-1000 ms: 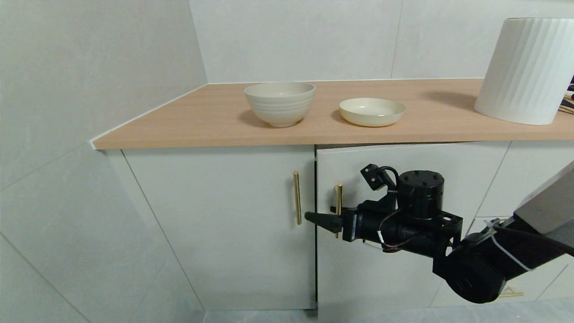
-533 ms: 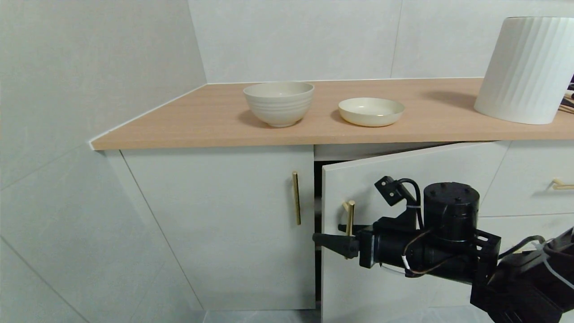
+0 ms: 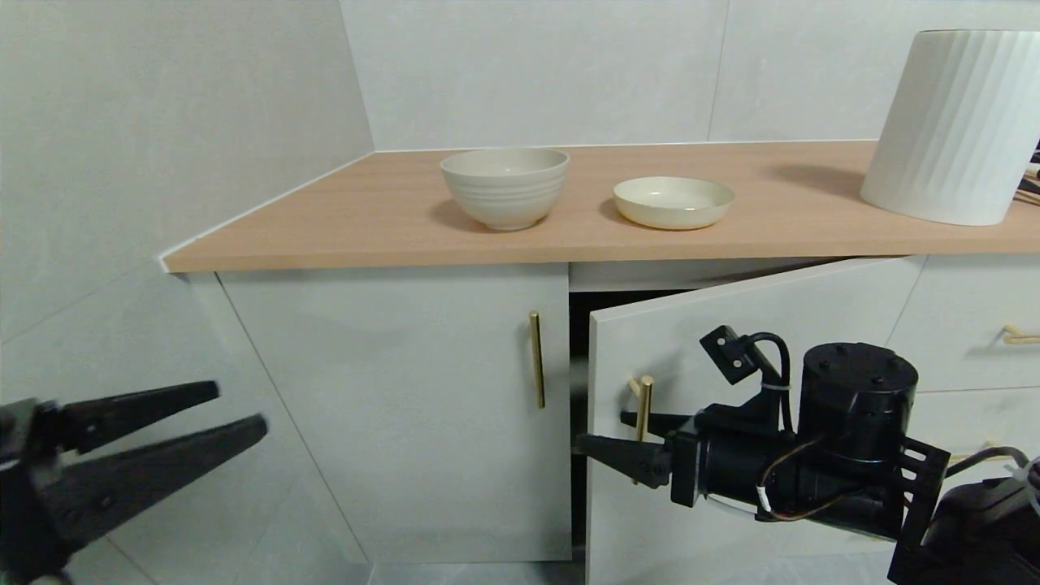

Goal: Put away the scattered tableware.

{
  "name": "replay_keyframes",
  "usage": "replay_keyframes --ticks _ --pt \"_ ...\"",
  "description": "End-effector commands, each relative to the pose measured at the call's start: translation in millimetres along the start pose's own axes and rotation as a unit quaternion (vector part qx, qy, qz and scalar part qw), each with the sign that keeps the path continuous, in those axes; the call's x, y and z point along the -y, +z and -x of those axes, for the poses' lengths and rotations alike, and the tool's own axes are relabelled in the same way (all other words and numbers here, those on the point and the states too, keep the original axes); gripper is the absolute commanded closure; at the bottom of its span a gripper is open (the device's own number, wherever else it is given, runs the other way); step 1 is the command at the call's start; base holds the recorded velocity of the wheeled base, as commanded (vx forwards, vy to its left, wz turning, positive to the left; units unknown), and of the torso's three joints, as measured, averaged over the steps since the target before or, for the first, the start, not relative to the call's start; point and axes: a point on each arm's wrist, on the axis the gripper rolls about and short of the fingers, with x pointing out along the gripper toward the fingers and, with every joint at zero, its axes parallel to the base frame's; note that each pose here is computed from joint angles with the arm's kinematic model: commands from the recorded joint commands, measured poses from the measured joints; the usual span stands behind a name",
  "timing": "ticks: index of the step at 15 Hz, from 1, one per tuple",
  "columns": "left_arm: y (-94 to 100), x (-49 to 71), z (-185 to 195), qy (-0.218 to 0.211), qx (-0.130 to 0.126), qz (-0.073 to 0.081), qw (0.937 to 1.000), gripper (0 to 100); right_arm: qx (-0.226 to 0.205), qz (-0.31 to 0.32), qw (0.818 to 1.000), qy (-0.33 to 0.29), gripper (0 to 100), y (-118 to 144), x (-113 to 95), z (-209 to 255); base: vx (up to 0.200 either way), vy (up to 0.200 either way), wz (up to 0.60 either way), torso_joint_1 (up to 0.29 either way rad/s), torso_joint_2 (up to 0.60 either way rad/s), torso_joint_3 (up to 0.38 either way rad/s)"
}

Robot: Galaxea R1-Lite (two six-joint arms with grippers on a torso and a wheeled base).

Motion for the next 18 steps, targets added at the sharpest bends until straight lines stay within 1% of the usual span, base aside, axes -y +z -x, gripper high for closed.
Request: replay_keyframes --ticks 1,2,3,4,6,7,8,11,12,13,15,16,17,18 --pt "-2.4 -20.6 -95 -0.036 -0.080 0.053 0.9947 0 0.001 0.001 1.000 0.002 0 1 -1 1 0.000 0.000 0.00 0.000 0.00 0.000" --pt "-7.7 -22.0 -106 -0.042 -0.090 0.060 0.9933 0 0.000 0.000 1.000 0.001 0 0 -1 1 0.000 0.000 0.00 0.000 0.00 0.000" --pt "-7.7 -22.0 -106 -0.042 -0.090 0.060 0.9933 0 0.000 0.000 1.000 0.001 0 0 -1 1 0.000 0.000 0.00 0.000 0.00 0.000" --pt "-28.3 -21.8 -128 -0.058 -0.121 0.079 0.9878 0 -0.004 -0.002 1.000 -0.001 0 -2 0 2 0.000 0.000 0.00 0.000 0.00 0.000" --pt "-53.9 -23.0 -153 -0.070 -0.155 0.091 0.9812 0 -0.005 -0.006 1.000 -0.001 0 -3 1 2 0.000 0.000 0.00 0.000 0.00 0.000" --pt "-61.8 -23.4 -163 -0.075 -0.162 0.095 0.9794 0 -0.006 -0.007 1.000 0.001 0 -3 0 2 0.000 0.000 0.00 0.000 0.00 0.000" --pt "-69.2 -21.3 -173 -0.082 -0.167 0.103 0.9772 0 -0.006 -0.007 1.000 0.001 0 -3 0 2 0.000 0.000 0.00 0.000 0.00 0.000" --pt "-72.8 -11.2 -180 -0.101 -0.163 0.117 0.9744 0 -0.008 -0.007 1.000 0.001 0 -4 0 3 0.000 0.000 0.00 0.000 0.00 0.000" --pt "-72.6 -10.2 -180 -0.103 -0.163 0.117 0.9742 0 -0.008 -0.008 1.000 0.000 0 -4 0 3 0.000 0.000 0.00 0.000 0.00 0.000" --pt "-74.4 -6.4 -181 -0.109 -0.168 0.115 0.9730 100 -0.009 -0.008 1.000 0.000 0 -4 1 3 0.000 0.000 0.00 0.000 0.00 0.000" --pt "-73.3 -6.3 -187 -0.113 -0.164 0.110 0.9738 100 -0.009 -0.008 1.000 0.000 0 -4 1 3 0.000 0.000 0.00 0.000 0.00 0.000" --pt "-67.4 -6.3 -198 -0.121 -0.147 0.103 0.9763 100 -0.007 -0.007 1.000 0.002 0 -3 0 3 0.000 0.000 0.00 0.000 0.00 0.000" --pt "-55.6 -6.7 -219 -0.131 -0.117 0.091 0.9802 100 -0.009 -0.008 1.000 0.001 0 -4 1 2 0.000 0.000 0.00 0.000 0.00 0.000" --pt "-51.0 -7.2 -228 -0.135 -0.107 0.087 0.9811 100 -0.011 -0.009 1.000 0.000 0 -5 2 2 0.000 0.000 0.00 0.000 0.00 0.000"
